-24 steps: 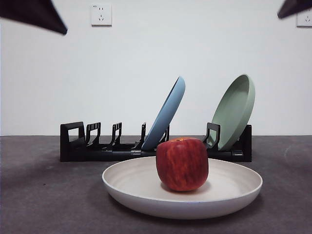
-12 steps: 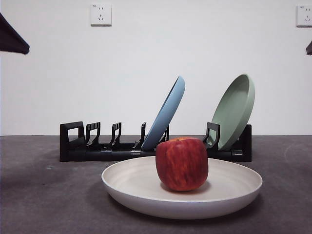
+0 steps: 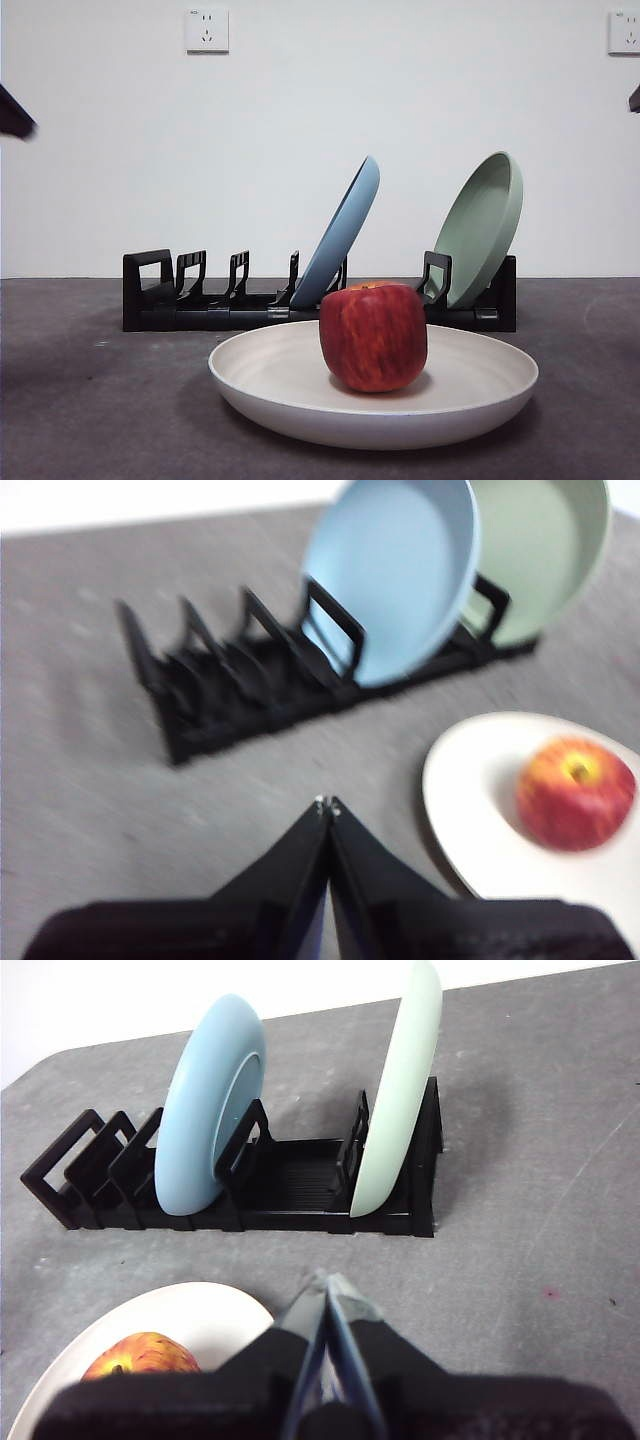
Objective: Take the yellow plate from the plate rack,put the plate on the table,take the apple from the table,put the apple in the plate
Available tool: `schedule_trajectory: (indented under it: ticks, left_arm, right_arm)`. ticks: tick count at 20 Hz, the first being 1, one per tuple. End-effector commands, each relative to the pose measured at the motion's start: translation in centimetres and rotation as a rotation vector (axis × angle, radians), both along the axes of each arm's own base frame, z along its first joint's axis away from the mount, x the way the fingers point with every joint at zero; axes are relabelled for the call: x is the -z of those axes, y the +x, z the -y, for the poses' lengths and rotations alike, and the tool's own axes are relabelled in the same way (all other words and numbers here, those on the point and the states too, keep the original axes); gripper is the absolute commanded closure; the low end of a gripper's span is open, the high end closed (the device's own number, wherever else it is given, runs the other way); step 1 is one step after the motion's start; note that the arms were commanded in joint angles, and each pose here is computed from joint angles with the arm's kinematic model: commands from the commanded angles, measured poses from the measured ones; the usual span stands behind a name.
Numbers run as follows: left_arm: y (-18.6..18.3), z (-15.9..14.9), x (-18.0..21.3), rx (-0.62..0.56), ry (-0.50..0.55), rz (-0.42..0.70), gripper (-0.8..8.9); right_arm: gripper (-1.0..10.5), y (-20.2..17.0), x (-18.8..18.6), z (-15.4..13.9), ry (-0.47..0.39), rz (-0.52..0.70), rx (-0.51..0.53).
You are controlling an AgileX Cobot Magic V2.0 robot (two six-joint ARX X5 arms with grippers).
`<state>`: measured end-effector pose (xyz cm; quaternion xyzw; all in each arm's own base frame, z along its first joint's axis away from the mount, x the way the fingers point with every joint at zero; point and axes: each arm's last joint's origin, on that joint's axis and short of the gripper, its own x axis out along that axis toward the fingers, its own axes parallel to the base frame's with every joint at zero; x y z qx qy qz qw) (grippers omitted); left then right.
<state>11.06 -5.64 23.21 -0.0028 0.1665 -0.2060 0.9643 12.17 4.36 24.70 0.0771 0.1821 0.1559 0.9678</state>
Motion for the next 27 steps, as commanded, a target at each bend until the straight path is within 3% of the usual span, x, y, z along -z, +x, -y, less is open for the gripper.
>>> schedule_trajectory:
  ticks: [1,5,10,15,27]
  left_arm:
    - [-0.9,-1.4,-0.8,-0.063,0.004,0.098,8.14]
    - [-2.2,-3.9,0.2,-0.246,0.033,0.208,8.14]
    - [-2.3,-5.2,4.6,-0.387,0.055,0.185,8.14]
    - [-1.7,-5.4,8.3,-0.415,0.066,0.12,8.14]
    - [-1.6,-5.4,8.4,-0.422,0.052,0.133,8.14]
  right_arm:
    - [9.5,0.0,0.2,0.0,0.009,-0.002,0.005]
    - [9.5,0.0,0.2,0.0,0.009,-0.002,0.005]
    - [9.5,0.0,0.2,0.0,0.009,-0.002,0.005]
    - [9.5,0.0,0.2,0.0,0.009,-0.003,0.005]
    - [9.5,0.0,0.2,0.0,0.008,-0.005,0.005]
